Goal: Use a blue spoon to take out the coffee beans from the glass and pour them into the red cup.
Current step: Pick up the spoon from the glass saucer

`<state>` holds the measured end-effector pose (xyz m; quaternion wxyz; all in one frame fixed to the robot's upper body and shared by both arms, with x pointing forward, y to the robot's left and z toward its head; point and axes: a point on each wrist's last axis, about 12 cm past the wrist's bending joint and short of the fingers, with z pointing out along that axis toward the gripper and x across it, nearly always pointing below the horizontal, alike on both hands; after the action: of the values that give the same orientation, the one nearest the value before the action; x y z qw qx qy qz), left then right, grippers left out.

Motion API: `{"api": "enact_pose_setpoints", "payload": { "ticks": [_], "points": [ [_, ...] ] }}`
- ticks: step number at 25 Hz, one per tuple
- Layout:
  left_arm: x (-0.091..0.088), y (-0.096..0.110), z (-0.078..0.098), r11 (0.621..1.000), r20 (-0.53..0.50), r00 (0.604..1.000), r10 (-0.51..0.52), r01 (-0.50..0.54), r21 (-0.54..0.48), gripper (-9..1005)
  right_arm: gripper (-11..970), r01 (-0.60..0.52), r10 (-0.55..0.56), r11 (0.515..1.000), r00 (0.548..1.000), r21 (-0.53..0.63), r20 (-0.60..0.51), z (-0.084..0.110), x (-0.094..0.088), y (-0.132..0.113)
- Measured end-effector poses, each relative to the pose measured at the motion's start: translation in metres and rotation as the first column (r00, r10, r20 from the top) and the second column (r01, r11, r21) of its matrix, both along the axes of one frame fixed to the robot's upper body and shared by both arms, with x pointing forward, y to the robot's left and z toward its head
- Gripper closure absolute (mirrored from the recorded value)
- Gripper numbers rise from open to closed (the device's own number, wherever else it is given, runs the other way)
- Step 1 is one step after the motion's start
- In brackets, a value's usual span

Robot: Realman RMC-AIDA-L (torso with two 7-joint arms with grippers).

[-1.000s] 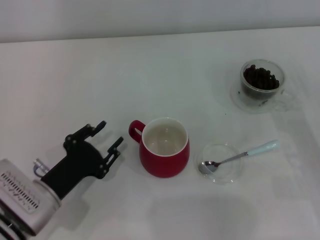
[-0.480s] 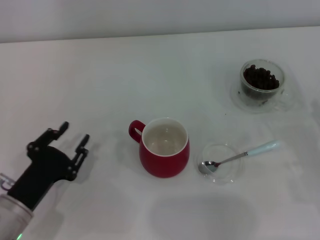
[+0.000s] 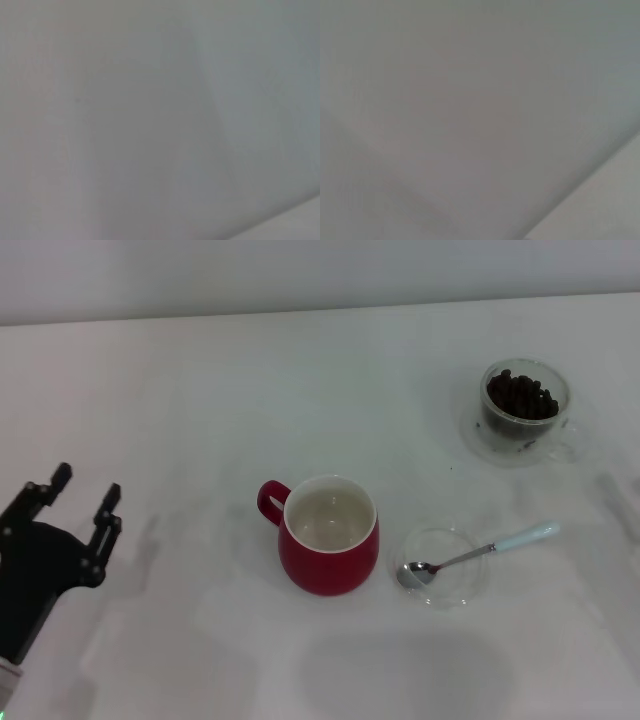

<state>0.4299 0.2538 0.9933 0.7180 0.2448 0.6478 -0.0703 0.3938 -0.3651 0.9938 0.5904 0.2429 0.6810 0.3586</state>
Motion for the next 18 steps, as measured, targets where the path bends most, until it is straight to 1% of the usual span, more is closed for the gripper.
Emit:
{"api": "enact_pose_setpoints", "payload": {
  "ticks": [4, 7, 12, 18],
  "points": [
    [0.001, 0.002, 0.001, 1.0, 0.007, 1.0, 0.02, -0.02, -0.009, 502, 128, -0.026, 0.031, 0.994, 0.998, 0.104, -0.048, -0.007, -0.007, 0.013],
    [0.004, 0.004, 0.003, 1.0, 0.02, 0.999, 0.03, -0.029, -0.011, 502, 129, -0.056, 0.07, 0.987, 0.993, 0.148, -0.093, -0.013, -0.01, 0.026],
    [0.012, 0.01, 0.01, 0.997, 0.065, 0.995, 0.077, -0.075, -0.031, 502, 130, -0.088, 0.116, 0.979, 0.982, 0.183, -0.15, -0.022, -0.012, 0.044],
    [0.017, 0.011, 0.013, 0.997, 0.079, 0.994, 0.076, -0.075, -0.024, 503, 131, -0.108, 0.145, 0.971, 0.976, 0.214, -0.163, -0.024, -0.014, 0.056]
  ]
}}
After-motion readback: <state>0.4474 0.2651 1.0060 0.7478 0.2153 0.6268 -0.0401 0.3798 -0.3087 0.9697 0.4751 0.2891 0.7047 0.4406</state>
